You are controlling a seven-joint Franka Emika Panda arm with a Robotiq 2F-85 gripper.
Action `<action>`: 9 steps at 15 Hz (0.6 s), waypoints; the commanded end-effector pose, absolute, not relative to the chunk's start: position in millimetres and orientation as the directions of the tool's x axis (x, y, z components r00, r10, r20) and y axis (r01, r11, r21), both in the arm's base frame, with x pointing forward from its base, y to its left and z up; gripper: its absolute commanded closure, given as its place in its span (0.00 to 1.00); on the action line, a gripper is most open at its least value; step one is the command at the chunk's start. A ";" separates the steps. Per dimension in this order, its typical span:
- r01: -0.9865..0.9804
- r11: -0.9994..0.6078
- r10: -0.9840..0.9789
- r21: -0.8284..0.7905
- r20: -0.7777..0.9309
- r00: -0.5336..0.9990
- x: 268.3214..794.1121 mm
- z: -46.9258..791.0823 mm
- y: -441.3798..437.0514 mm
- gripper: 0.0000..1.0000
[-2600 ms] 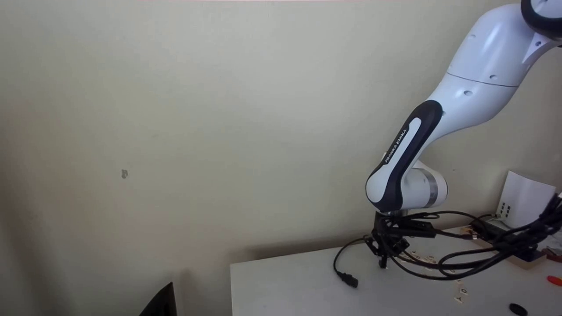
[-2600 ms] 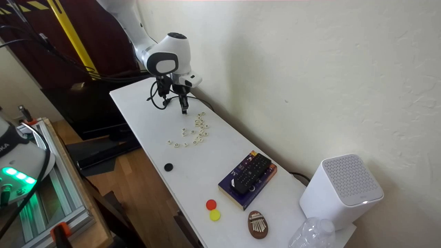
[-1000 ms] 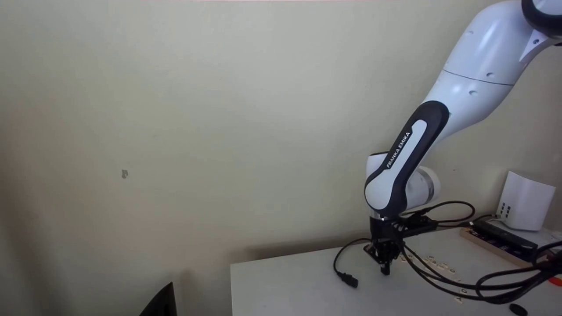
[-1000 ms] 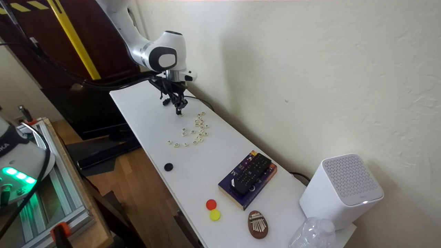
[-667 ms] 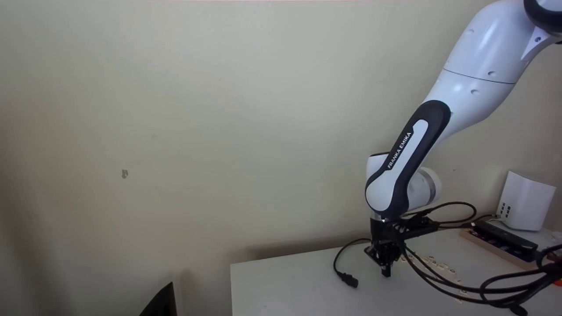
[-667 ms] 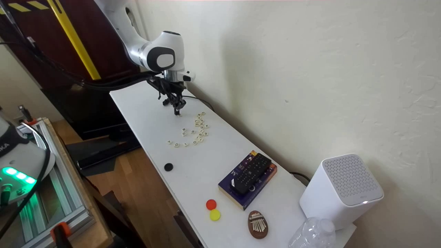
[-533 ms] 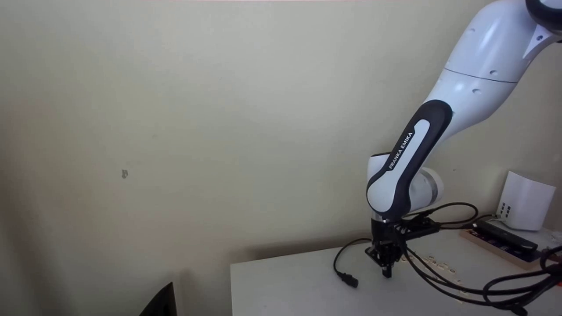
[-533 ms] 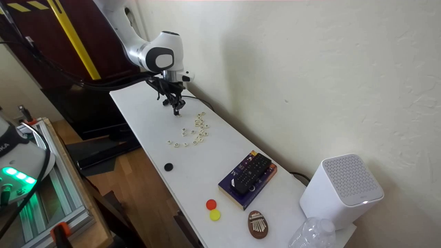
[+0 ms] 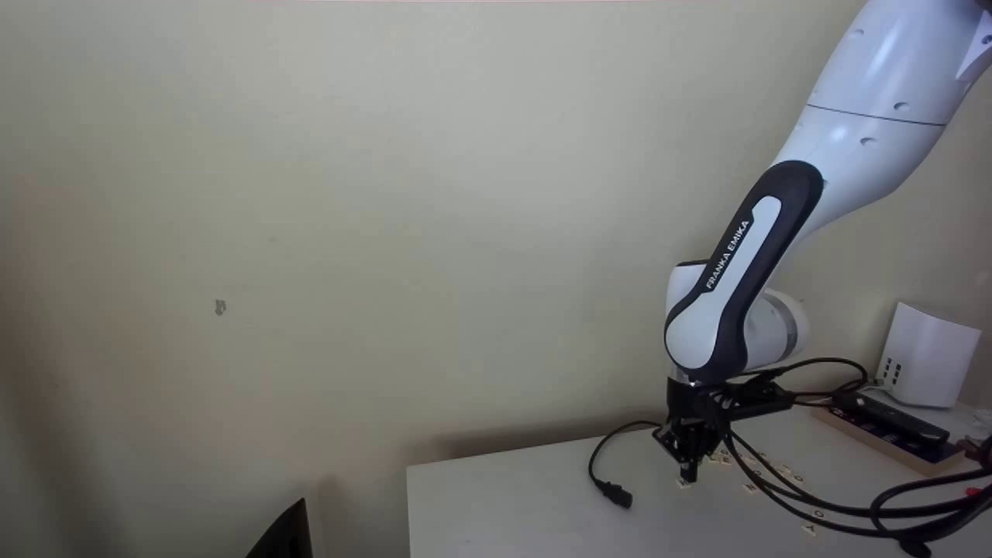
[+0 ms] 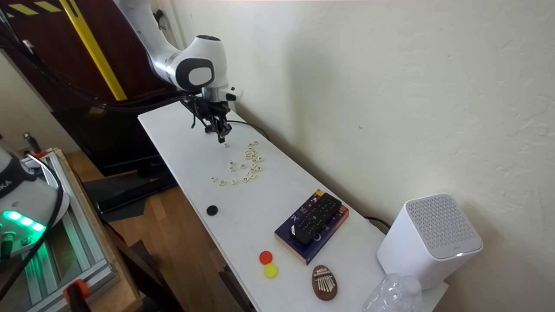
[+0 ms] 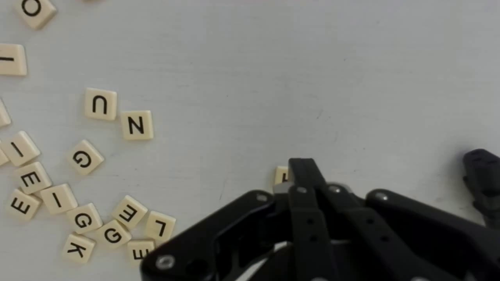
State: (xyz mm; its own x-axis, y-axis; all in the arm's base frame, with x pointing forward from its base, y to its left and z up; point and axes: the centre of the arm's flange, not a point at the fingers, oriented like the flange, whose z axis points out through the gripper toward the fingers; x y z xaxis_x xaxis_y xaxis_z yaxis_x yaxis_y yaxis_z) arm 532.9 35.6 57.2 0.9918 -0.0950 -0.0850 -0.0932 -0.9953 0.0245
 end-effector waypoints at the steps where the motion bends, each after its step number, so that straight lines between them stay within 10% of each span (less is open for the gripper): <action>1: -0.166 -0.985 -0.163 -0.039 -0.059 0.985 512.7 75.8 23.4 1.00; 9: -0.434 -0.894 -0.423 -0.110 -0.110 0.899 486.7 79.5 -21.1 1.00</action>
